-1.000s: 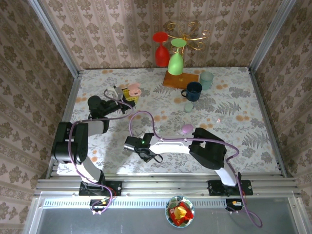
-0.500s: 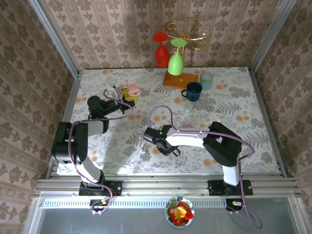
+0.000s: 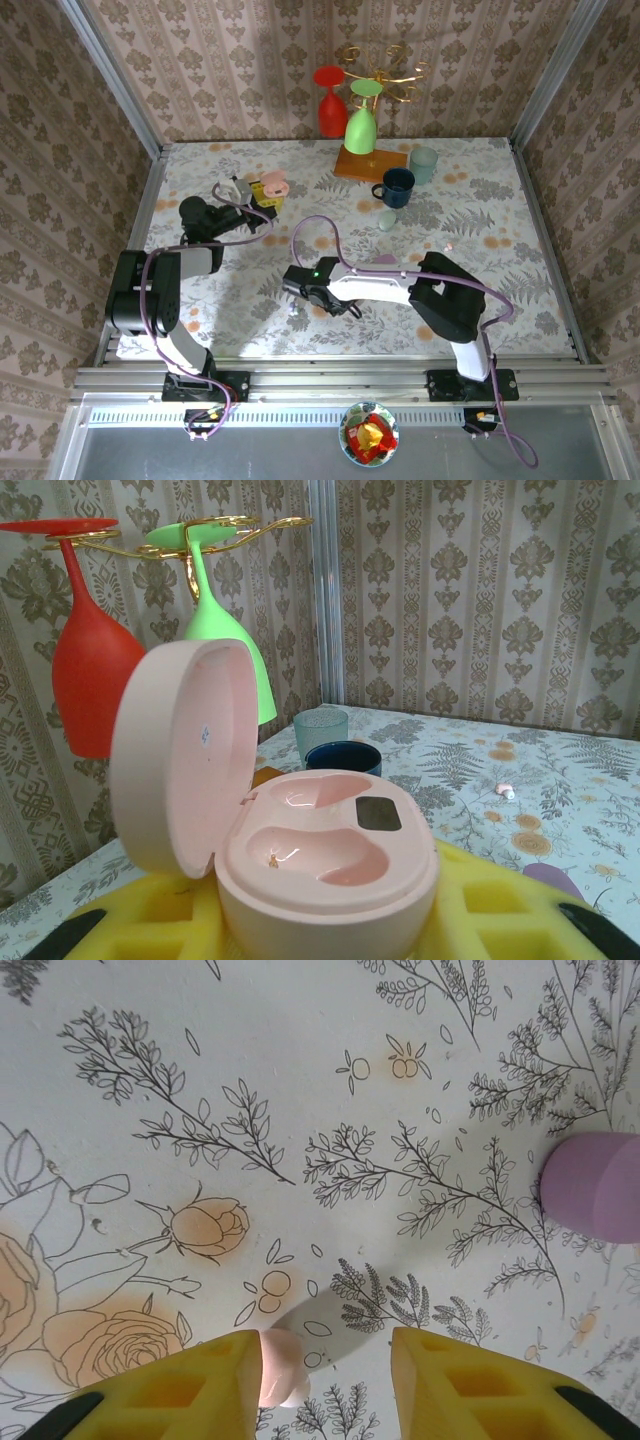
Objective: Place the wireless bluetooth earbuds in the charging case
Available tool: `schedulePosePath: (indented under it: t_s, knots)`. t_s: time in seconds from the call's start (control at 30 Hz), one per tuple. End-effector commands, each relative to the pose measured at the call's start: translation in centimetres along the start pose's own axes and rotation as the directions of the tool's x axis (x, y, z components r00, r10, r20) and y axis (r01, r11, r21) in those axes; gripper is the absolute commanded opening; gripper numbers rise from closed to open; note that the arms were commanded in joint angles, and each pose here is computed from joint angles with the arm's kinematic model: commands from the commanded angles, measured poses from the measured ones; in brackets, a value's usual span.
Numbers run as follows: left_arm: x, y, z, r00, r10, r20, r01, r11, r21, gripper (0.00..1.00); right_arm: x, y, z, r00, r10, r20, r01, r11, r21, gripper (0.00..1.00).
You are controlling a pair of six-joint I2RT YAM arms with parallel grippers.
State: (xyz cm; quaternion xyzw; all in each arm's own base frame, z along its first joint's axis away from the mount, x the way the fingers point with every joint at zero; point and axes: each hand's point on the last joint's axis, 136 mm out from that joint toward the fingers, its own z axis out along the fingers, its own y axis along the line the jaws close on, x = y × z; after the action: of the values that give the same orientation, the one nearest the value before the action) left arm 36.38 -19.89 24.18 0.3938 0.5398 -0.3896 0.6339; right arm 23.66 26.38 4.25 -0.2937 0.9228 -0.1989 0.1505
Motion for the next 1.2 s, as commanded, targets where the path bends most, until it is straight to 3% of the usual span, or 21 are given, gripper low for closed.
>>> schedulePosePath:
  t_s: [0.0, 0.2, 0.37, 0.73, 0.9, 1.03, 1.17]
  knots:
    - [-1.2, -0.2, -0.3, 0.999, 0.049, 0.023, -0.049, 0.999, 0.012, 0.28, 0.2, -0.3, -0.2, 1.000, -0.010, -0.016, 0.012, 0.997, 0.075, 0.41]
    - [-1.2, -0.1, -0.5, 0.999, 0.046, 0.021, -0.046, 0.999, 0.006, 0.28, 0.5, 0.7, 0.1, 0.998, 0.001, -0.056, 0.006, 0.992, 0.122, 0.43]
    - [-1.2, -0.1, -0.6, 0.999, 0.049, 0.022, -0.049, 0.999, 0.003, 0.28, 0.7, 0.2, 0.1, 0.998, 0.026, -0.051, -0.015, 0.979, 0.201, 0.37]
    - [-1.4, -0.2, -0.7, 0.998, 0.052, 0.024, -0.052, 0.999, 0.003, 0.28, 1.6, 0.9, 1.1, 0.995, 0.014, -0.095, 0.005, 0.980, 0.197, 0.32]
    - [-1.6, -0.3, -0.7, 0.998, 0.058, 0.026, -0.058, 0.998, 0.004, 0.28, 1.7, 0.9, 1.3, 0.995, 0.007, -0.102, 0.014, 0.978, 0.206, 0.24]
    - [-1.6, -0.3, -0.7, 0.998, 0.059, 0.025, -0.059, 0.998, 0.003, 0.28, 1.4, 0.5, 0.7, 0.997, 0.009, -0.081, 0.008, 0.978, 0.208, 0.16]
    - [-1.4, -0.4, -0.8, 0.998, 0.066, 0.024, -0.066, 0.998, -0.001, 0.28, 0.7, -0.6, -0.6, 0.999, 0.035, -0.027, -0.029, 0.981, 0.192, 0.16]
